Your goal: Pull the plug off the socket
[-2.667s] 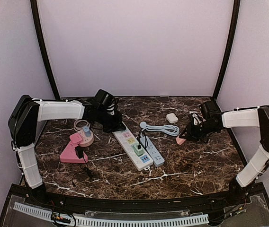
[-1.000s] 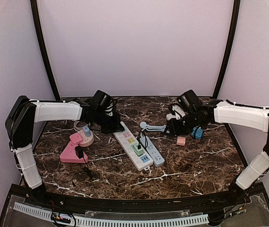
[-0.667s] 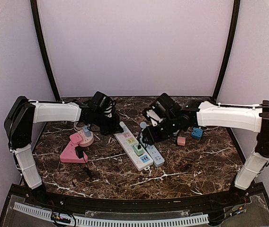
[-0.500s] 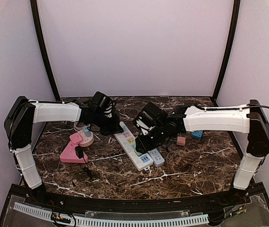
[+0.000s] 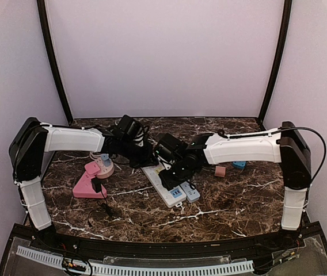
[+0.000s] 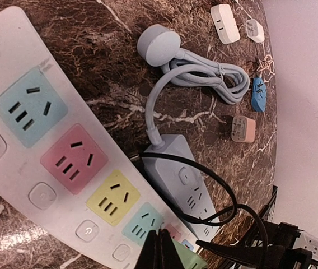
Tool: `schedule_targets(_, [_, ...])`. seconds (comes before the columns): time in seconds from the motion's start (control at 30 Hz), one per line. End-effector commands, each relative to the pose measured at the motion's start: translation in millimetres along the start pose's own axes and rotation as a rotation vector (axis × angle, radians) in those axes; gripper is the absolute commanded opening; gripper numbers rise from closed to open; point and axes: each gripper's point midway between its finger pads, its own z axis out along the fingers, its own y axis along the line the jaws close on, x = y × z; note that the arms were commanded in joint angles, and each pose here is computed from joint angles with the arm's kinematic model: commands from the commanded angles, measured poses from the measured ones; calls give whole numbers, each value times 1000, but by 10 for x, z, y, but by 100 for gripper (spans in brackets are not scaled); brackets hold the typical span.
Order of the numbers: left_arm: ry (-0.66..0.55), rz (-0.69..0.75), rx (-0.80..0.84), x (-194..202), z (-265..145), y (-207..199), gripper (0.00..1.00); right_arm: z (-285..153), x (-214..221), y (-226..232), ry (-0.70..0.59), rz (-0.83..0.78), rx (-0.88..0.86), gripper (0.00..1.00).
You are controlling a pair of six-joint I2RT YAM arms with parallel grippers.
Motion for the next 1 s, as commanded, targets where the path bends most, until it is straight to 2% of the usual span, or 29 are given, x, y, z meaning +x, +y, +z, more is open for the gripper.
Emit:
schedule_targets(0.0, [38, -16, 10, 114, 117, 16, 0, 40, -99, 0, -28, -24, 27, 48])
schedule_targets(0.3, [81, -46, -36, 294, 299, 219, 0, 78, -148, -12, -41, -32, 43, 37])
schedule_targets(0.47, [93, -55, -66, 344, 372, 336, 0, -15, -253, -15, -84, -34, 50, 23])
schedule_targets(0.63, [108, -60, -109, 406, 441, 478, 0, -102, -339, 6, -125, -36, 50, 13])
schedule_targets(0.97, [171, -57, -240, 640, 485, 873, 0, -353, -534, -25, -199, -28, 57, 7])
